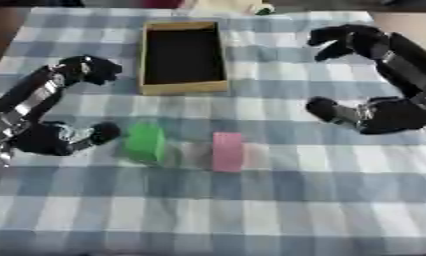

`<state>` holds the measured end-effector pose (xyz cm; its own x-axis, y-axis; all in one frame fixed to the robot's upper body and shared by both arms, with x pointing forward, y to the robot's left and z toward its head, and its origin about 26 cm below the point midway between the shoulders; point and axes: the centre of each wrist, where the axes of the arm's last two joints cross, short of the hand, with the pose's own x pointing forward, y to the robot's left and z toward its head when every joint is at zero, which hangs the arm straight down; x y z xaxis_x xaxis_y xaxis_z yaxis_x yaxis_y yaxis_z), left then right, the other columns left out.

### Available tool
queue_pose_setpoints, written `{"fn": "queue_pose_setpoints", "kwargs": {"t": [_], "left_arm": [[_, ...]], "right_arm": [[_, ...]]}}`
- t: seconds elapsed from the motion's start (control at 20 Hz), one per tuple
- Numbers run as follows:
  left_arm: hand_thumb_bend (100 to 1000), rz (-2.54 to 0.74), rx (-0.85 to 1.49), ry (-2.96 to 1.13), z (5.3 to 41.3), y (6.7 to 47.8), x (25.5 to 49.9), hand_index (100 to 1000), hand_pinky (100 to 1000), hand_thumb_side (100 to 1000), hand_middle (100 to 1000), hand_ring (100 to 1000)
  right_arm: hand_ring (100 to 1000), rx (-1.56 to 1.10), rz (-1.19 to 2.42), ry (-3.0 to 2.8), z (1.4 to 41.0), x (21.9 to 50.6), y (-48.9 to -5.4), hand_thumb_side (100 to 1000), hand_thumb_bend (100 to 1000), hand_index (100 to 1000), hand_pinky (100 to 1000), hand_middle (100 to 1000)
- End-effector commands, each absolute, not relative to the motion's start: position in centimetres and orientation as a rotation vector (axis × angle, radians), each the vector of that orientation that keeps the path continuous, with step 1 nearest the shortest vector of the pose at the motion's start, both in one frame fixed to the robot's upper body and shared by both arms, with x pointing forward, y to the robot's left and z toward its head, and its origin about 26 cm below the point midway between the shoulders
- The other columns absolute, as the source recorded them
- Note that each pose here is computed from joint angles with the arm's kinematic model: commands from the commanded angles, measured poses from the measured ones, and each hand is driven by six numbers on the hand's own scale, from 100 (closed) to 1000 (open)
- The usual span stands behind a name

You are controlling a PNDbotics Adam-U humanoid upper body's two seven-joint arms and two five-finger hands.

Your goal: Pick up objects on the table and place them in the box.

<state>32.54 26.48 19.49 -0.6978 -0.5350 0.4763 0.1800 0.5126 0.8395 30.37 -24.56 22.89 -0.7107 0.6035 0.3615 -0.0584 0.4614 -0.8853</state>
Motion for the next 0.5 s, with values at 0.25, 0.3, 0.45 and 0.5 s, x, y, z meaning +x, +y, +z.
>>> {"fn": "queue_pose_setpoints", "kwargs": {"t": [0.25, 0.3, 0.45, 0.5], "left_arm": [[645, -1.329, 0.339, -2.008, 21.3, 26.8, 32.2, 885, 820, 718, 793, 813], [646, -1.351, 0.342, -1.997, 21.4, 26.8, 32.2, 884, 819, 717, 793, 813], [641, -1.42, 0.349, -1.96, 21.9, 26.6, 32.2, 882, 818, 715, 789, 812], [642, -1.445, 0.354, -1.947, 22.1, 26.4, 32.2, 881, 818, 713, 788, 811]], "right_arm": [[773, -0.49, 1.296, -2.059, 23.9, 30.1, -25.0, 683, 502, 943, 810, 828], [772, -0.492, 1.295, -2.057, 24.0, 30.1, -25.1, 682, 509, 942, 809, 827], [773, -0.5, 1.29, -2.059, 24.1, 30.1, -25.1, 683, 503, 944, 810, 828], [773, -0.502, 1.289, -2.061, 24.1, 30.1, -25.0, 682, 503, 944, 810, 828]]}}
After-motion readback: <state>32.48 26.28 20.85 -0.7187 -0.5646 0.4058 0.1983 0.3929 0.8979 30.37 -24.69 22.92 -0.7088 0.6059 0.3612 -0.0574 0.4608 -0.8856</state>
